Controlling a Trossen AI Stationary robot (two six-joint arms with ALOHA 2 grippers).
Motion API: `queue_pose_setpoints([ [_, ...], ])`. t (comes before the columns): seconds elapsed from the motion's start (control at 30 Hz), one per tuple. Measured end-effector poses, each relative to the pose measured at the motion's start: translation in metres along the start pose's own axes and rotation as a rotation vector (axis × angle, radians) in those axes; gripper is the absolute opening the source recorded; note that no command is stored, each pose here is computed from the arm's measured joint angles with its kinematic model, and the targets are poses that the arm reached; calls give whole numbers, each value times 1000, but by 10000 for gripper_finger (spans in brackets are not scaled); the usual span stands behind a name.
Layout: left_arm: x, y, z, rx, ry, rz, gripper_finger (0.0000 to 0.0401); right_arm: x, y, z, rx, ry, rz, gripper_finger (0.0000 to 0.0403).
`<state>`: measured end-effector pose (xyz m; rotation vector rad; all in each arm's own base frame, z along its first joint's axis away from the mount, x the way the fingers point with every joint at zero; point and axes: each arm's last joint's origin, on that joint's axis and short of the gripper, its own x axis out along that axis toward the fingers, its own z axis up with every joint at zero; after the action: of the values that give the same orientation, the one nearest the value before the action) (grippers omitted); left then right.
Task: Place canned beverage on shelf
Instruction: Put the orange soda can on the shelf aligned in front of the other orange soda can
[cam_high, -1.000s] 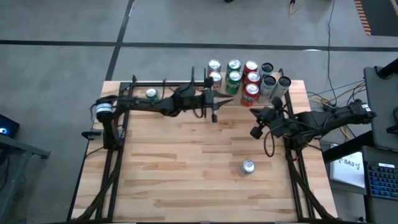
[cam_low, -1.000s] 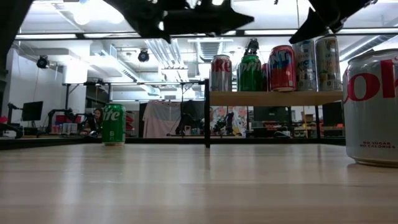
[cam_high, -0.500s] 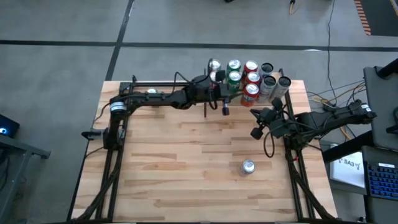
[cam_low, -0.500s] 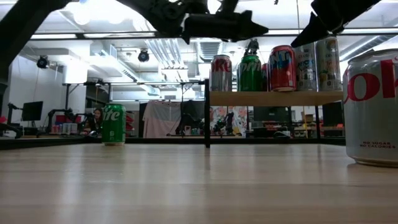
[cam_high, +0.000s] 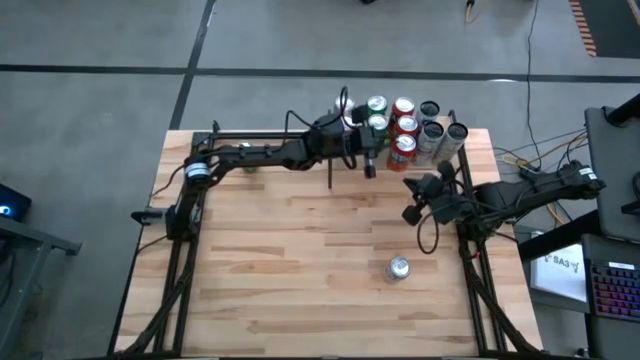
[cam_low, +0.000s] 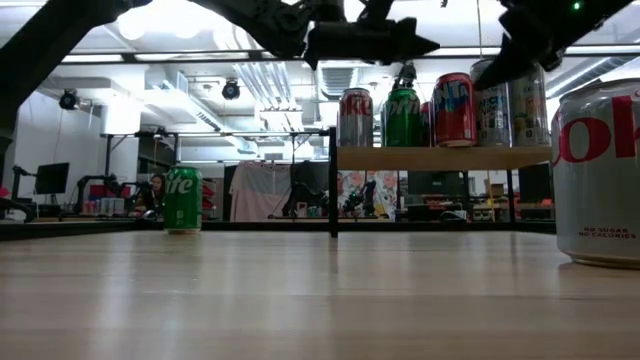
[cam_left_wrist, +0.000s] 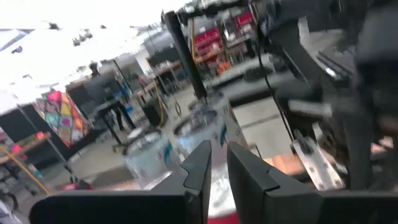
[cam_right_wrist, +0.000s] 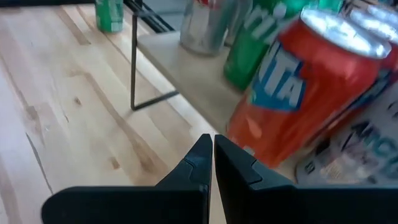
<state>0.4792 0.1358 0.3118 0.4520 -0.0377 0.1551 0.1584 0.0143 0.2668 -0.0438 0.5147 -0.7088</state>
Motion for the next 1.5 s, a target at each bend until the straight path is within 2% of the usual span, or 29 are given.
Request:
queue_pose_setpoints([
  [0.23, 0, 1, 3, -25, -15, 7, 36, 6, 2, -15, 47, 30, -5, 9],
  [0.47, 0, 2, 5, -25, -51, -1, 36, 7, 2, -16, 50, 25, -13, 9],
  [0.73, 12, -9, -18, -73, -36, -22, 36, 7, 3, -15, 55, 13, -19, 9],
  [1.1, 15, -7, -19, -68, -59, -8, 36, 8, 0, -14, 57, -28, -106, 9],
  [1.23, 19, -12, -30, -75, -44, -10, 36, 8, 0, -13, 65, -32, -106, 9],
  [1.5, 20, -12, -32, -77, -30, -12, 36, 10, 5, -5, 69, -86, -87, 9],
])
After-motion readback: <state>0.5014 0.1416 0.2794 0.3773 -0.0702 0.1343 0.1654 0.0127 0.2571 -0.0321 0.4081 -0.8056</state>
